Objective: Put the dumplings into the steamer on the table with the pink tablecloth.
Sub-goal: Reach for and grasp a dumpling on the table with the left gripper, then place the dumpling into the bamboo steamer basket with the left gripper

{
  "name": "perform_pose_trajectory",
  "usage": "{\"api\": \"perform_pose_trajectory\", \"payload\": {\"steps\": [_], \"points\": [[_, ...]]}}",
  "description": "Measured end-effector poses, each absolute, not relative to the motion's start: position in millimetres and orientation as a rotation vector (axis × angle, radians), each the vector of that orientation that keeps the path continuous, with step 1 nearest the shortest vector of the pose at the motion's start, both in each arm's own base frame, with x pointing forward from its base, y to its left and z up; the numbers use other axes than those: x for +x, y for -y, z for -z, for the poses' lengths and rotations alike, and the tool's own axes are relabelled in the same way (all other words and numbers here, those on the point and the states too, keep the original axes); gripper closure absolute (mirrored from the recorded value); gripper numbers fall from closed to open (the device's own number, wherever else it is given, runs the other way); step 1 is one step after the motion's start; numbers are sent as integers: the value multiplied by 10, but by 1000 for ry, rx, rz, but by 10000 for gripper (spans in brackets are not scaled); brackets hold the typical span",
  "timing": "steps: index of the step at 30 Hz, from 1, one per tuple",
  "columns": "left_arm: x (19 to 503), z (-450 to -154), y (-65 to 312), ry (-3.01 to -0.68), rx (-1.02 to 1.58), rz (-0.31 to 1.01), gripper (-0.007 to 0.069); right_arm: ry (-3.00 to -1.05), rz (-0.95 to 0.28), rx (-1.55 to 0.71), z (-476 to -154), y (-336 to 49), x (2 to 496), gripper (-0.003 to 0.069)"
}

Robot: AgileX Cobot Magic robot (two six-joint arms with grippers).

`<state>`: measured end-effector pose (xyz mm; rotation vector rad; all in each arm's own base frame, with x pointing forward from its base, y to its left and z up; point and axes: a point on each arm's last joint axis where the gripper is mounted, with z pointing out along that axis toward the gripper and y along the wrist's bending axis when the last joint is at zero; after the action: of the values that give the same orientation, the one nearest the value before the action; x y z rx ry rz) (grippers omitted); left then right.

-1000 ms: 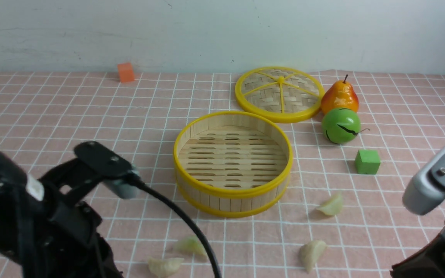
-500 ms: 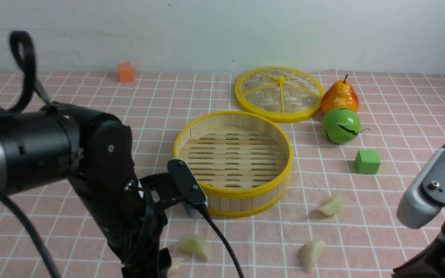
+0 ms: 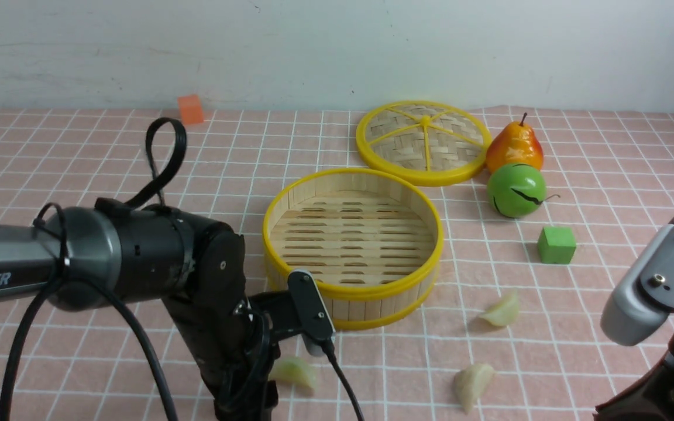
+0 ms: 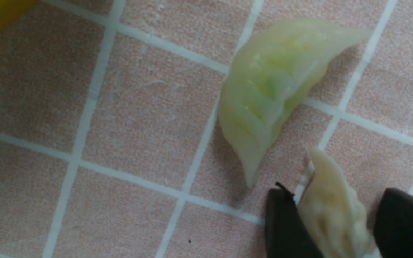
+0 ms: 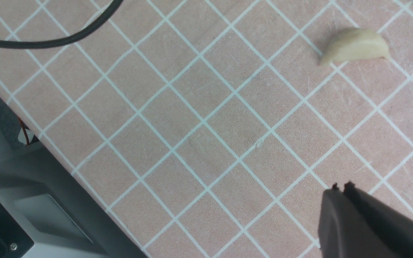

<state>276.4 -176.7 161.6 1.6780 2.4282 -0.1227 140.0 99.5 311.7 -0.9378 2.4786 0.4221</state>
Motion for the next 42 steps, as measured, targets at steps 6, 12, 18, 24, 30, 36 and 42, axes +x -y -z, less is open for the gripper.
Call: {"api": "perform_pose_trajectory", "payload": {"steps": [6,12,18,24,30,36,42], "points": [[2896,-1866,1804,-2546,1540,81,440,-2478,-419,-925,-3049,-996,1413,655],[3181,-2584,1973,-2577,1256,110,440,-2469,-417,-915,-3029,-1000,1426,650],[3550,-3194,2247,-2491,880,280,440,-2483,-435,-917,-3026,-1005,1410,648],[4058,-2824,2550,-2610,665,323,440,-2504,-475,-941,-3078,-961,1266,645],[4419,-2447,2759,-2633,529,349,440,-2479,-488,-934,-3175,-874,1090,641],[4528,-2146,2820,-2676,501,335,434,-2423,-479,-919,-3257,-801,972,633],[4539,-2063,2819,-2694,505,318,297,-2422,-455,-920,-3260,-777,958,627]]}}
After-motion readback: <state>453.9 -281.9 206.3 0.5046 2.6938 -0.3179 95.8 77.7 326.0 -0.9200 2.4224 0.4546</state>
